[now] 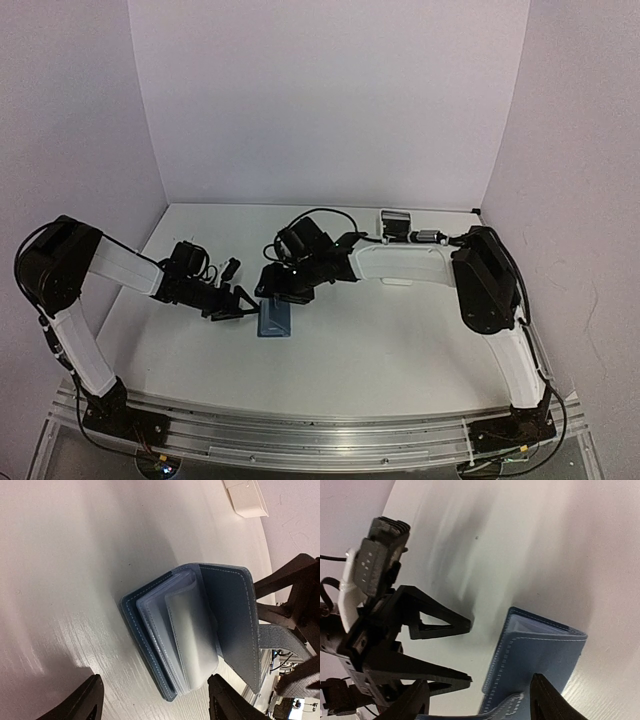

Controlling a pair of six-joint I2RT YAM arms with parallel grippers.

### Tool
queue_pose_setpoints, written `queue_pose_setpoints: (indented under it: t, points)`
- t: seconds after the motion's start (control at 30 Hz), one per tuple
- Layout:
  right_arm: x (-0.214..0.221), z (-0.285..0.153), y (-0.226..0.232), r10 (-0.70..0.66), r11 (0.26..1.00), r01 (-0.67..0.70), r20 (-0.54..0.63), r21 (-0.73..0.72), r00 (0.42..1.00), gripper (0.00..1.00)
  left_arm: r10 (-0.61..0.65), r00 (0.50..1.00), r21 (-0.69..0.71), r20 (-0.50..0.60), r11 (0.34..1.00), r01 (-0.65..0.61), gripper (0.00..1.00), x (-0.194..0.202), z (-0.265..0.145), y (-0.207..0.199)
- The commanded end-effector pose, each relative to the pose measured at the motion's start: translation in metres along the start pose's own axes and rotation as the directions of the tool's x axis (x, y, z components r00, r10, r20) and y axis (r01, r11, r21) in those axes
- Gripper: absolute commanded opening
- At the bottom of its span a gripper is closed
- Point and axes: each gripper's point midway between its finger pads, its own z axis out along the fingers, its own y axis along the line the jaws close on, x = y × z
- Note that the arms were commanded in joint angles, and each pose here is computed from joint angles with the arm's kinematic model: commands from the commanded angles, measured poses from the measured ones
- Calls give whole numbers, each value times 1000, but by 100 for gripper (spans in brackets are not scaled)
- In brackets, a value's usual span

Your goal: Put the credit cards into the card holder

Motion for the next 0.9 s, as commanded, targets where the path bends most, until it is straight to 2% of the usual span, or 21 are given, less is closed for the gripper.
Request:
queue_pose_setpoints:
  t: [0.0,0.13,0.27,0.33,0.4,0.5,0.6,0.73,0.87]
  points:
    - [-34,-48,75,-129,975,146,112,-167,985,68,72,997,31,8,997,-72,74,-8,-12,-14]
    - [-45,-75,96,-187,956,219,169,-197,968,70,69,997,20,35,997,-70,76,-14,-22,-14]
    - [-57,-102,114,-239,935,289,234,-206,942,73,121,991,56,65,991,-125,76,-13,-33,-27]
    - [-67,-113,107,-219,950,269,276,-160,936,73,121,989,63,81,990,-126,76,-11,-37,-30]
    - [-76,-118,80,-149,979,184,301,-92,942,72,110,990,61,91,991,-116,76,-8,-40,-31]
    - [-66,-107,20,18,1000,-13,257,-20,966,62,101,991,91,91,990,-109,68,-2,-45,-37]
    - [-48,-90,-15,66,995,-80,221,55,973,57,147,982,154,116,974,-164,62,0,-55,-56]
    - [-25,-57,-34,77,993,-88,129,82,989,57,179,971,184,161,961,-207,73,-1,-62,-66]
    - [-6,-29,-43,90,992,-94,52,87,995,56,253,950,116,184,954,-277,81,-22,-52,-63]
